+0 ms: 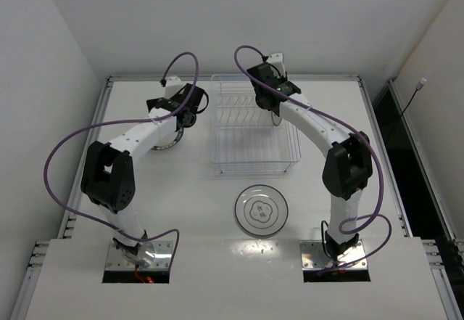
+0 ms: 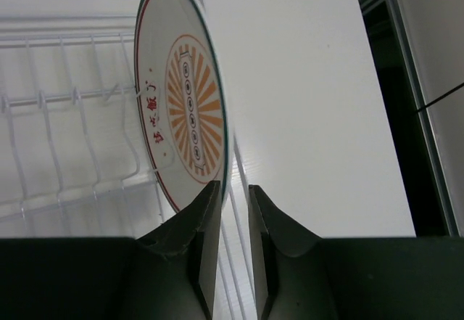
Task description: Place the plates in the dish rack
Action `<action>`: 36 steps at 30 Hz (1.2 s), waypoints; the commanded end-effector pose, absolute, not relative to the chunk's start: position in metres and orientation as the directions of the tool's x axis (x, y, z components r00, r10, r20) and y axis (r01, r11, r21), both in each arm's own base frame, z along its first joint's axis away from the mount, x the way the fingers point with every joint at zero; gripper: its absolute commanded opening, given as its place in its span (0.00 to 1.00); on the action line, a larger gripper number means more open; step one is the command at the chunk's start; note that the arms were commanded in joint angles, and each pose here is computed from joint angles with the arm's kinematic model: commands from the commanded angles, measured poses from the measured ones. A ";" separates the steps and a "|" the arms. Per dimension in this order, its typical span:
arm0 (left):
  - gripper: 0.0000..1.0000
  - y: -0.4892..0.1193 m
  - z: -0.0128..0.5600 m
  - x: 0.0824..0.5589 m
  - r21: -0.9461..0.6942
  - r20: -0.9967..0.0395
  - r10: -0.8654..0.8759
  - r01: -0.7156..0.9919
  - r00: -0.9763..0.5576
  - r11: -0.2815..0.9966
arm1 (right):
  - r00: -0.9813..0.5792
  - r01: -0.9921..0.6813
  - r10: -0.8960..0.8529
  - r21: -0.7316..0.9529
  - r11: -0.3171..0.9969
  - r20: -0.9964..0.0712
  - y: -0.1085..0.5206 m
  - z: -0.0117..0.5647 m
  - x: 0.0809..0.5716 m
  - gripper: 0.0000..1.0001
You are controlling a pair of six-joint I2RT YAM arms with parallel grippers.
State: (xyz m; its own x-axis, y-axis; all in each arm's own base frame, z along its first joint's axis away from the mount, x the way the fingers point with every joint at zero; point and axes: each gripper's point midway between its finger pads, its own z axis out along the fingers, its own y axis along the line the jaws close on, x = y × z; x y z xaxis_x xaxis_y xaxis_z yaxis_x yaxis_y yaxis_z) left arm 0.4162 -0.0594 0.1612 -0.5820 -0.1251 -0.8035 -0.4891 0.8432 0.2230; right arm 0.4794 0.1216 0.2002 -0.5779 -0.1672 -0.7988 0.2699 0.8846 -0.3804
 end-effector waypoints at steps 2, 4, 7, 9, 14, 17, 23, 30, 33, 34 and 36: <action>1.00 -0.024 0.162 0.419 0.204 -0.818 -0.204 -0.603 -0.538 0.771 | -0.572 0.240 -0.144 -0.332 0.912 -0.808 0.134 0.201 0.481 0.19; 1.00 -0.008 0.154 0.424 0.171 -0.796 -0.267 -0.625 -0.543 0.762 | -0.564 0.248 -0.131 -0.318 0.915 -0.816 0.131 0.210 0.476 0.19; 1.00 0.021 0.137 0.428 0.124 -0.756 -0.364 -0.665 -0.544 0.737 | -0.560 0.235 -0.116 -0.292 0.927 -0.820 0.130 0.220 0.466 0.23; 1.00 0.049 0.124 0.430 0.089 -0.724 -0.444 -0.709 -0.528 0.700 | -0.538 0.216 -0.096 -0.247 0.945 -0.838 0.129 0.235 0.454 0.30; 1.00 0.069 0.085 0.433 -0.059 -0.585 -0.615 -0.728 -0.529 0.683 | -0.461 0.131 -0.038 -0.110 0.985 -0.887 0.135 0.273 0.421 0.44; 1.00 0.065 0.066 0.434 -0.088 -0.525 -0.646 -0.719 -0.554 0.689 | -0.431 0.108 0.008 -0.043 0.993 -0.902 0.133 0.286 0.404 0.49; 0.90 0.047 0.032 0.436 -0.178 -0.400 -0.685 -0.681 -0.609 0.710 | -0.422 0.078 0.068 0.038 0.996 -0.904 0.132 0.298 0.381 0.55; 0.58 0.033 -0.013 0.432 -0.311 -0.199 -0.735 -0.669 -0.648 0.675 | -0.376 0.090 0.107 0.079 0.993 -0.920 0.120 0.319 0.366 0.58; 0.28 0.021 -0.023 0.431 -0.406 -0.128 -0.740 -0.646 -0.660 0.646 | -0.361 0.097 0.114 0.084 0.992 -0.925 0.115 0.326 0.361 0.59; 0.03 0.016 -0.019 0.433 -0.453 -0.104 -0.738 -0.629 -0.666 0.631 | -0.360 0.097 0.115 0.085 0.992 -0.926 0.113 0.328 0.358 0.59; 0.00 0.004 -0.026 0.432 -0.498 -0.047 -0.733 -0.620 -0.678 0.606 | -0.359 0.097 0.115 0.086 0.992 -0.926 0.112 0.328 0.355 0.59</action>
